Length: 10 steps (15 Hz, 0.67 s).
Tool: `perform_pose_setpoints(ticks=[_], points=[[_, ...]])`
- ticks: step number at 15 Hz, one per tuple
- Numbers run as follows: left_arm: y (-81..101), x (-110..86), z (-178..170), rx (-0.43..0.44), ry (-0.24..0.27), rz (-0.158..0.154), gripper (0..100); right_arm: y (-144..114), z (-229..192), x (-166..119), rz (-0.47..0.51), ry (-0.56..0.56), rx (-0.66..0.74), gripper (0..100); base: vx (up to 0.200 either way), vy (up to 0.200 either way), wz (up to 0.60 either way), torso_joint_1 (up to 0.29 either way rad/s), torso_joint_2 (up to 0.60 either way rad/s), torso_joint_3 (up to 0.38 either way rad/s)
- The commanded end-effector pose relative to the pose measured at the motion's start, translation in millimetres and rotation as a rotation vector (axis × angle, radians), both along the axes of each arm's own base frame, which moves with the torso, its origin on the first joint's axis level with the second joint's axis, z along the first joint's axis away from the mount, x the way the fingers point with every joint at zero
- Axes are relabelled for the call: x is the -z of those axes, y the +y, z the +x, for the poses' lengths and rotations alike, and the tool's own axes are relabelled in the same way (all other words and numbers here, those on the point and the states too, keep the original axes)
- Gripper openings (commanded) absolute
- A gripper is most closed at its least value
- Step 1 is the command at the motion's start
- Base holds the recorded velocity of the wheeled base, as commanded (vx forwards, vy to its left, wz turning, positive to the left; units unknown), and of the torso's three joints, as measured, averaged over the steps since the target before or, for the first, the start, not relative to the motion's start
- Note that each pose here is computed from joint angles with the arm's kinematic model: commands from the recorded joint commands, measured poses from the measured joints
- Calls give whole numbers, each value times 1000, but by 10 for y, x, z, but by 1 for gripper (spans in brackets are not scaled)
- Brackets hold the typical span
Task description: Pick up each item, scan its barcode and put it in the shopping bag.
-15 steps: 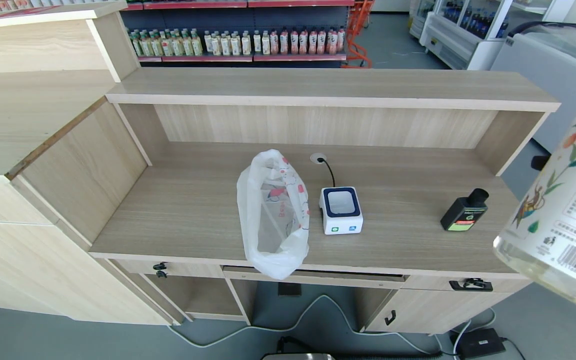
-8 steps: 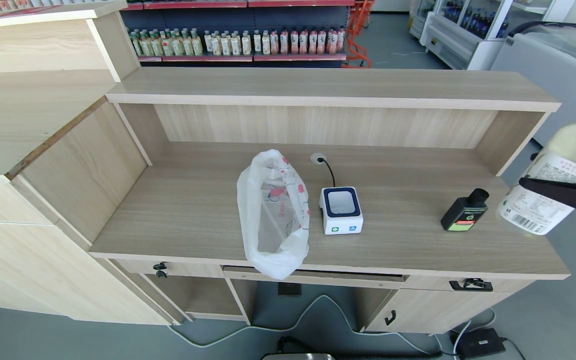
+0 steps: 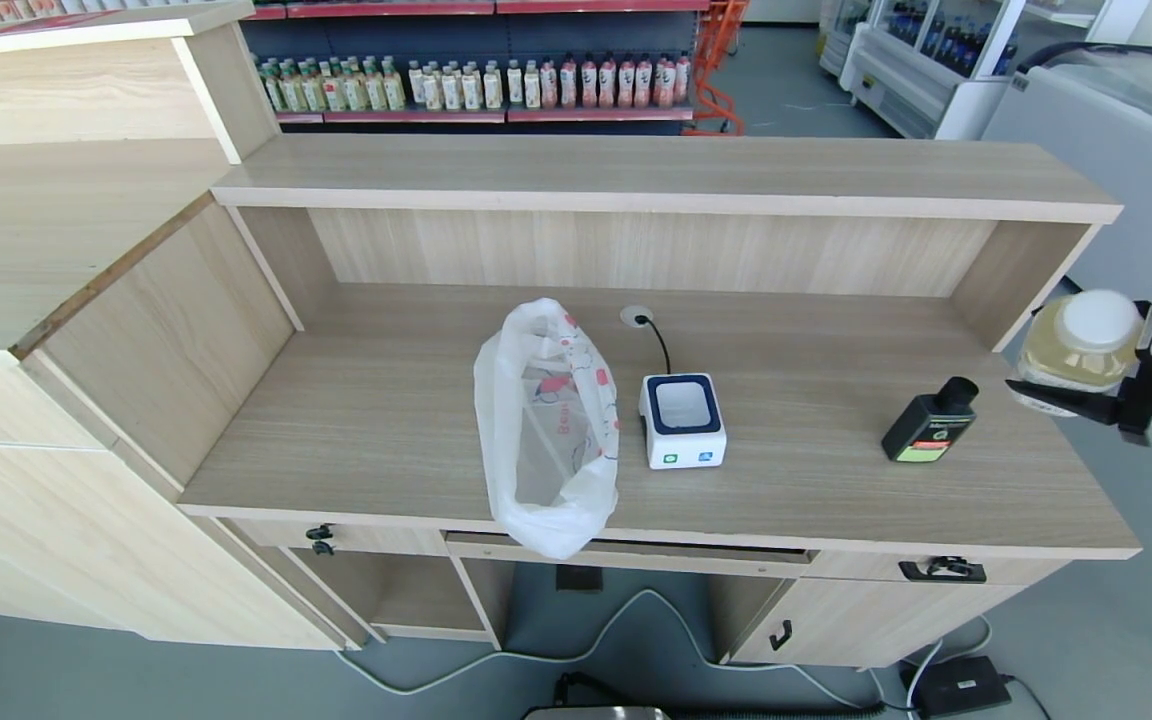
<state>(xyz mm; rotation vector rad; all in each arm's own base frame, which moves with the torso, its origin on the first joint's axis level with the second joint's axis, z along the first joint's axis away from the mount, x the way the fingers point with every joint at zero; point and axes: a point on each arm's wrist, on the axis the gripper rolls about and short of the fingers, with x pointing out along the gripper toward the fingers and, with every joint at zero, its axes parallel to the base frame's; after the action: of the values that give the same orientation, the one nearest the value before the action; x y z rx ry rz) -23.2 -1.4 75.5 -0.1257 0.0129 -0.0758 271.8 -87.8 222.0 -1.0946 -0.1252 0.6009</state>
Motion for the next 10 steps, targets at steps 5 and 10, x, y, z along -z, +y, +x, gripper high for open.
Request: perform_pose_setpoints(ticks=[5, 10], points=[[0, 0, 0, 0, 0, 0, 100, 102, 492, 121, -117, -143, -291, 0, 0, 0, 0, 0, 0, 0], [0, 0, 0, 0, 0, 0, 100, 243, 636, 39, -229, -376, -527, 0, 0, 0, 0, 0, 0, 0]])
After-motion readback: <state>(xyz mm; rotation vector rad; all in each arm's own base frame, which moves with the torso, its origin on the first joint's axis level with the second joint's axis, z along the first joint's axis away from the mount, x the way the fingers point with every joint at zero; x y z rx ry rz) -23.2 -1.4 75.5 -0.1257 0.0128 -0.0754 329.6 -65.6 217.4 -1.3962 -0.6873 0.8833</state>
